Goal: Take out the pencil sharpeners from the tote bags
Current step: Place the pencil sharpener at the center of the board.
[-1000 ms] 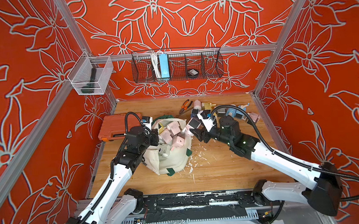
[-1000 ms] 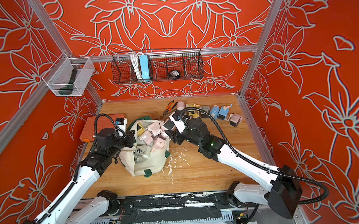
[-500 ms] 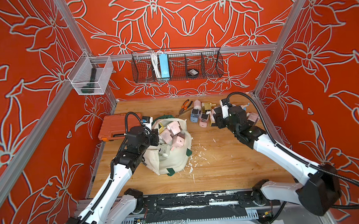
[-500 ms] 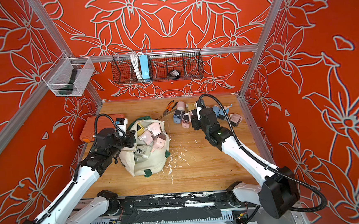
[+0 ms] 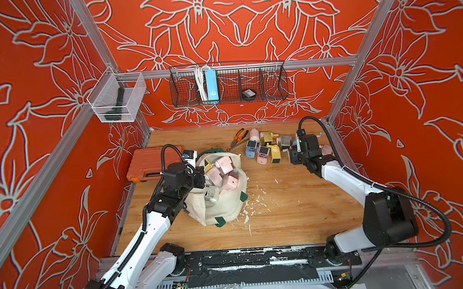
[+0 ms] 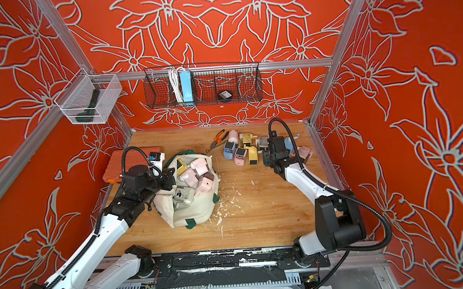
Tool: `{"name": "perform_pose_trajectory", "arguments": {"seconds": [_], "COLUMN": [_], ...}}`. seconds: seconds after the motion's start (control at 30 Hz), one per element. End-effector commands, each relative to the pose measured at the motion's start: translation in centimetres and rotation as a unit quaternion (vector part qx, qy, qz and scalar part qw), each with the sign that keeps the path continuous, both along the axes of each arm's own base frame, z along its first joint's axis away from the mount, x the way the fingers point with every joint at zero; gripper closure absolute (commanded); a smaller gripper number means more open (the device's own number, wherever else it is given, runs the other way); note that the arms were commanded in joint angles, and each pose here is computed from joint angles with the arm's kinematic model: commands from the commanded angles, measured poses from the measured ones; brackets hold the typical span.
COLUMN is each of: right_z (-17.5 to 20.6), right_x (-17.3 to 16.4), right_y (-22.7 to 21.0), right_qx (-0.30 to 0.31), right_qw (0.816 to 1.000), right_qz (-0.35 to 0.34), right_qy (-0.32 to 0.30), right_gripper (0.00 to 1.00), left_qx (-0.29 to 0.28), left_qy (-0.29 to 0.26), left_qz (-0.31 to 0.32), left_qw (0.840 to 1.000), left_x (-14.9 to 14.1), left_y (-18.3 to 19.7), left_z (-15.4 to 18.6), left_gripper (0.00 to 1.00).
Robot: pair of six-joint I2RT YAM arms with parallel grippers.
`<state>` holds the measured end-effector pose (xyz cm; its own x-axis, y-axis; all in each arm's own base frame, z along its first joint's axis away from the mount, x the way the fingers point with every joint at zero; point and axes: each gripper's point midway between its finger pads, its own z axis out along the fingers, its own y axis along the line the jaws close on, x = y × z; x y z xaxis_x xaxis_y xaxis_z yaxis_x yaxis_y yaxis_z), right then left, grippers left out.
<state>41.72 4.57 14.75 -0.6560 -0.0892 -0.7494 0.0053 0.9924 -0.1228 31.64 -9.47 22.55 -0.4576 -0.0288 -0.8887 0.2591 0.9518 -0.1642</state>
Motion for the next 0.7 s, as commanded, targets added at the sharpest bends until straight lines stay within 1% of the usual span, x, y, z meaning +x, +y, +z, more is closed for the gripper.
{"name": "perform_pose_trajectory", "arguments": {"seconds": [0.0,0.07,0.17,0.33,0.47,0.67], "right_z": [-0.3,-1.1,-2.0,-2.9,-3.4,-4.8], "right_x": [1.2,1.3,1.4,1.9,2.6,3.2], "right_y": [1.8,2.4,2.7,4.7,5.2,5.7], "right_qx": [0.000,-0.003,-0.013,0.007,0.010,0.005], "right_qw": [0.997,0.994,0.992,0.983,0.980,0.975], "right_qz": [0.074,0.102,0.124,0.178,0.194,0.218], "right_qy": [0.003,0.023,0.035,0.038,0.035,0.051], "right_gripper": [0.72,0.72,0.72,0.71,0.69,0.68], "left_qx": [-0.008,-0.009,-0.007,-0.007,-0.007,-0.006], "left_qy": [0.009,0.012,0.013,0.013,0.014,0.016], "left_qz": [-0.012,-0.013,-0.014,-0.015,-0.015,-0.015], "left_qw": [1.000,1.000,1.000,1.000,1.000,1.000], "left_x": [-0.5,-0.5,-0.5,-0.5,-0.5,-0.5], "left_y": [-0.6,-0.6,-0.7,-0.7,-0.8,-0.8], "left_z": [-0.5,-0.6,-0.7,-0.8,-0.8,-0.9], "left_gripper": [1.00,1.00,1.00,1.00,1.00,1.00]}}
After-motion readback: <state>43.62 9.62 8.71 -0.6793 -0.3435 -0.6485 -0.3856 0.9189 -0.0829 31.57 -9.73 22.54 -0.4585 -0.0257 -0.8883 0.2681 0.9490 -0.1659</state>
